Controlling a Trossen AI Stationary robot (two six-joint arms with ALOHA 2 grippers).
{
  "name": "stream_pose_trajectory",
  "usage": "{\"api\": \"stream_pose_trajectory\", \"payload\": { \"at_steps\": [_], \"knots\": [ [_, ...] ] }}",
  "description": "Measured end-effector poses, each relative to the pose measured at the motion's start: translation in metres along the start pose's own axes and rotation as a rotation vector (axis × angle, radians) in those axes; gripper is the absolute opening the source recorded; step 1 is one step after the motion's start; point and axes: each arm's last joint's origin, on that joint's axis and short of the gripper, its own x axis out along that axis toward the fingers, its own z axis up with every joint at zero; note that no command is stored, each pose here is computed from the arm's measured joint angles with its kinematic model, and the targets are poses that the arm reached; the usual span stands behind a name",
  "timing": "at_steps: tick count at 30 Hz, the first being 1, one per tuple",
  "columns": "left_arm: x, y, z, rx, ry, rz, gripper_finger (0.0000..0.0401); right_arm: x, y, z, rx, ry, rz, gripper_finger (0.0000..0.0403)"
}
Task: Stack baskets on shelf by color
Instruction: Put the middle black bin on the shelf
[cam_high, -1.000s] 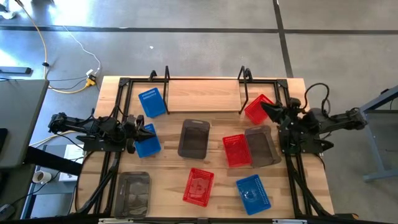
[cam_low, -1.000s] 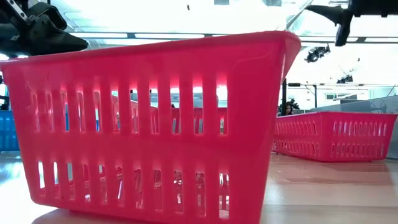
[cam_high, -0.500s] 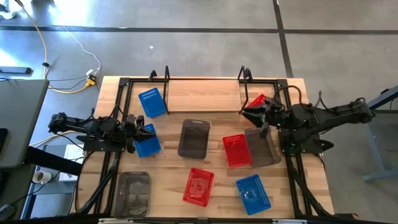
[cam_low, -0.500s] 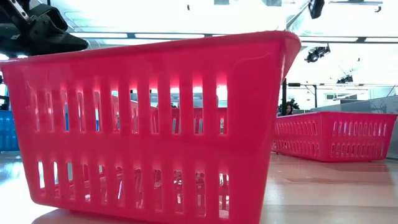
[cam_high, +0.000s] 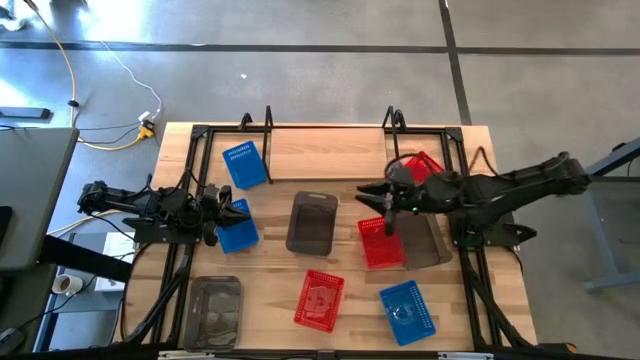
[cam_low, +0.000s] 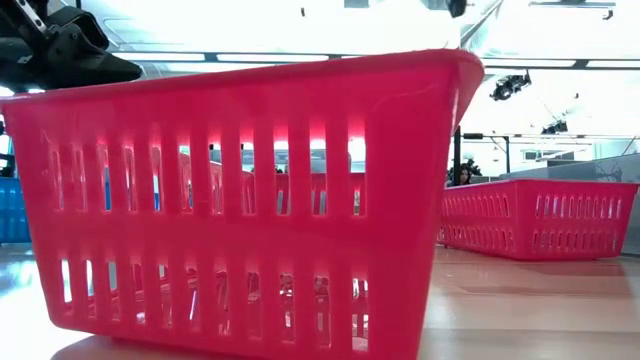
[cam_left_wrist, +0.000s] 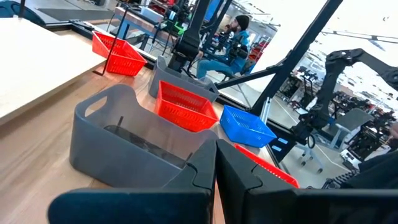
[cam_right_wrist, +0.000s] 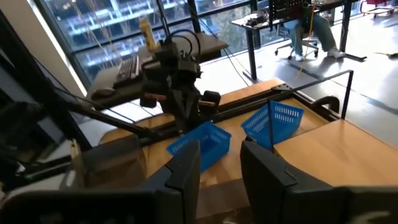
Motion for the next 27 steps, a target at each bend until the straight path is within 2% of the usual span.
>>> {"api": "stream_pose_trajectory", "payload": {
  "at_steps": [3, 8, 12, 19, 27],
  "knots": [
    [0.000, 0.000, 0.000, 0.000, 0.000, 0.000, 0.0000, 0.016, 0.006, 0.000, -0.037, 0.030, -0.008, 0.0121],
    [0.000, 0.000, 0.000, -0.001, -0.001, 0.001, 0.0000, 0.042, 0.015, -0.002, -0.076, 0.095, -0.021, 0.0175],
    [0.000, 0.000, 0.000, -0.001, -0.001, 0.002, 0.0000, 0.064, 0.024, -0.012, -0.130, 0.163, 0.057, 0.0201],
    [0.000, 0.000, 0.000, 0.000, -0.006, 0.010, 0.0000, 0.095, 0.031, -0.046, -0.155, 0.311, 0.168, 0.0200],
    [0.000, 0.001, 0.001, 0.000, -0.028, 0.044, 0.0000, 0.120, 0.024, -0.078, -0.154, 0.448, 0.260, 0.0197]
  ]
}}
